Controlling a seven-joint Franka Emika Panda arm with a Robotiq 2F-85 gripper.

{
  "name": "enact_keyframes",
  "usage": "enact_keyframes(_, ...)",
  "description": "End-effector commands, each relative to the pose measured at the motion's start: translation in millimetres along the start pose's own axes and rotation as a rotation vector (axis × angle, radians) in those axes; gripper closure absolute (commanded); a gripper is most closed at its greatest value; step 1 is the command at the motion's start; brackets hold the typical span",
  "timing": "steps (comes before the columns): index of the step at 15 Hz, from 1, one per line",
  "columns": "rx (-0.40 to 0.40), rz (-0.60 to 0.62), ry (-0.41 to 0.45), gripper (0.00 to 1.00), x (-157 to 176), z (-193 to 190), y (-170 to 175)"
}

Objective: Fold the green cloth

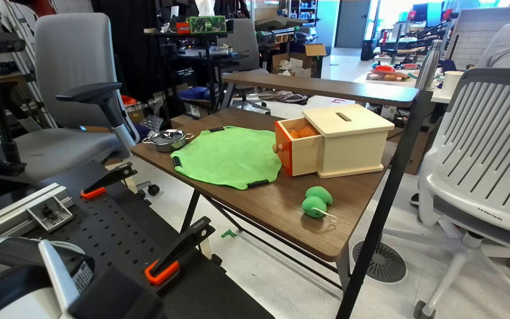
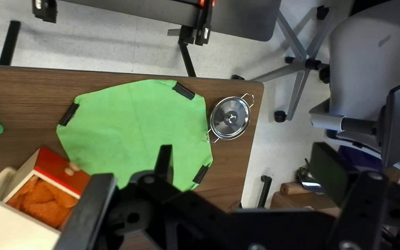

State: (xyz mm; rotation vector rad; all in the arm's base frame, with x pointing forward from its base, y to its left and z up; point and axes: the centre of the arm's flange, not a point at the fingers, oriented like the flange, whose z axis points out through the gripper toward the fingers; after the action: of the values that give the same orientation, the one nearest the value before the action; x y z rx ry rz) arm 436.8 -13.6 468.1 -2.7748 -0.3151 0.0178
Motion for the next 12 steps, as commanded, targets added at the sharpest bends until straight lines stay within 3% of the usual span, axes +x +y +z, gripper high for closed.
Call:
enact_keyframes(1, 0.041, 0.101, 0.057, 0.0, 23.8, 33.8, -13.6)
enact_keyframes(12, -0.031, 0.245, -0.041, 0.0, 73.5, 154.9, -37.9)
